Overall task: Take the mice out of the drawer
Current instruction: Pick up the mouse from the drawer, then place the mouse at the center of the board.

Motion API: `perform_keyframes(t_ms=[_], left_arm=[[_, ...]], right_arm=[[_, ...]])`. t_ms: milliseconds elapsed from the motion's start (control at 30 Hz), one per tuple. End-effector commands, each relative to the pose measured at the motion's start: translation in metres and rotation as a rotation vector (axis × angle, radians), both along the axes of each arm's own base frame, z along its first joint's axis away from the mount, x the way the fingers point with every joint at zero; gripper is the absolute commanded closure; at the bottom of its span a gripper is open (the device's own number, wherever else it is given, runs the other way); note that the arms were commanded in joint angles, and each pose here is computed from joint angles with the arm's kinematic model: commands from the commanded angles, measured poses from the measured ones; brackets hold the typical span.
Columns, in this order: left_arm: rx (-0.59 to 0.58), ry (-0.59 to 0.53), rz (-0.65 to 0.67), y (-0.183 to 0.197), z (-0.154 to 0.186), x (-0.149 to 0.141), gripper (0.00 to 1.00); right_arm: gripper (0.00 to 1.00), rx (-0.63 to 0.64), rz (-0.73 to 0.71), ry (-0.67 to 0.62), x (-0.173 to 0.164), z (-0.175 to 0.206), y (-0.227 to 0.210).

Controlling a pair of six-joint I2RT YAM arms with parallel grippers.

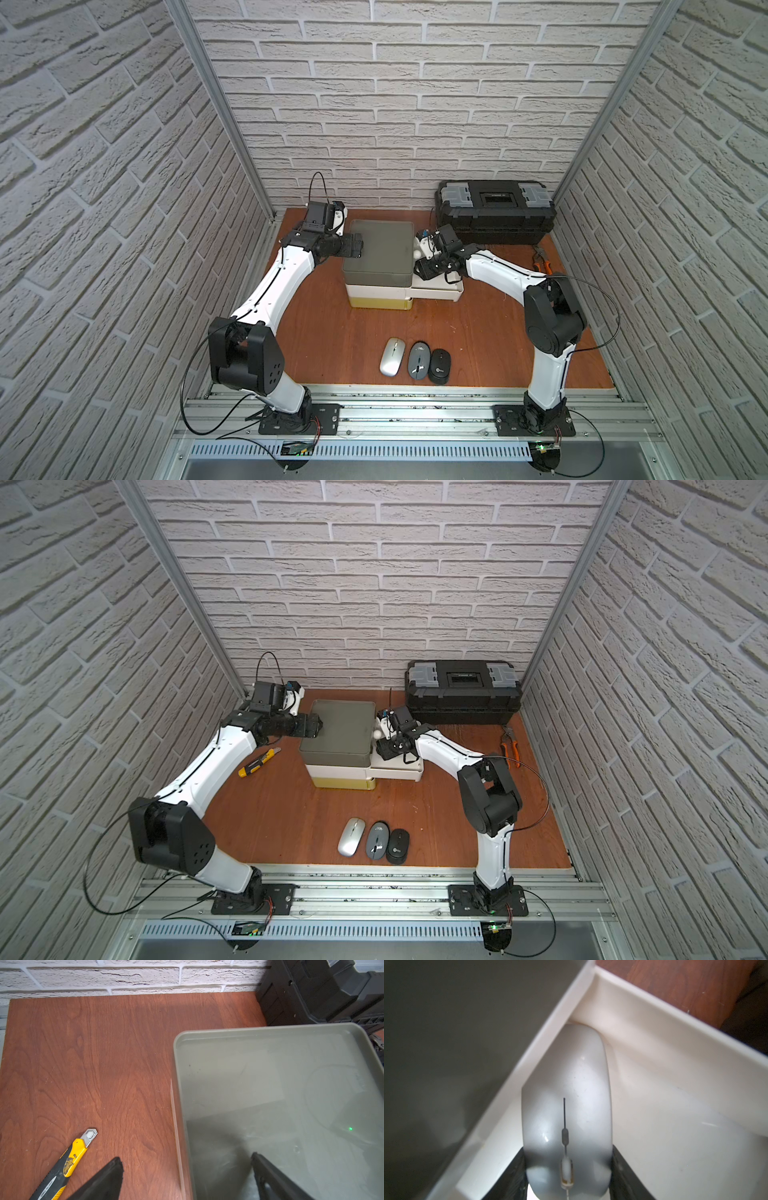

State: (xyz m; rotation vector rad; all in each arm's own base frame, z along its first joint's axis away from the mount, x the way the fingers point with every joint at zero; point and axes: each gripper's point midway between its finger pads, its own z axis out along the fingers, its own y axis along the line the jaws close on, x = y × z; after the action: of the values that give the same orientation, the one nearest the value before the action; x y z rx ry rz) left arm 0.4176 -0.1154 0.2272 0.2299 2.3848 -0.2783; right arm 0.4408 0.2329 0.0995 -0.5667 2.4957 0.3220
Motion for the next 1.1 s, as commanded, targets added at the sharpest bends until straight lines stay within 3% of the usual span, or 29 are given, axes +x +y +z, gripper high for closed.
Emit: perform_keyframes(t_ms=[0,67,400,600,733,1067], left_arm=[[-0.007,-0.034,-0.018,-0.004,0.009,0.005,0.02],[-0.008,-0.032,-0.018,-0.004,0.008,0.005,0.02],[-0.024,-0.032,-0.031,-0.010,0.008,0.008,0.02],[-0.025,-0.042,-0.048,-0.013,0.012,0.009,0.02],[-0.027,-0.048,-0.065,-0.016,0.013,0.011,0.02],[-0.059,-0.078,-0.097,-0.024,0.020,0.010,0.02]], right_arm=[[0.78,-0.031,-0.039,-0.029,-0.005,0.022,-0.015],[0.85,-0.057,-0.063,-0.025,-0.009,0.028,-0.022],[0.87,-0.062,-0.108,-0.124,-0.026,0.090,-0.043],[0.88,-0.172,-0.272,-0.128,-0.054,0.123,-0.090],[0.88,-0.262,-0.389,-0.061,-0.093,0.110,-0.128],[0.89,-0.146,-0.565,0.120,-0.235,0.067,-0.155]])
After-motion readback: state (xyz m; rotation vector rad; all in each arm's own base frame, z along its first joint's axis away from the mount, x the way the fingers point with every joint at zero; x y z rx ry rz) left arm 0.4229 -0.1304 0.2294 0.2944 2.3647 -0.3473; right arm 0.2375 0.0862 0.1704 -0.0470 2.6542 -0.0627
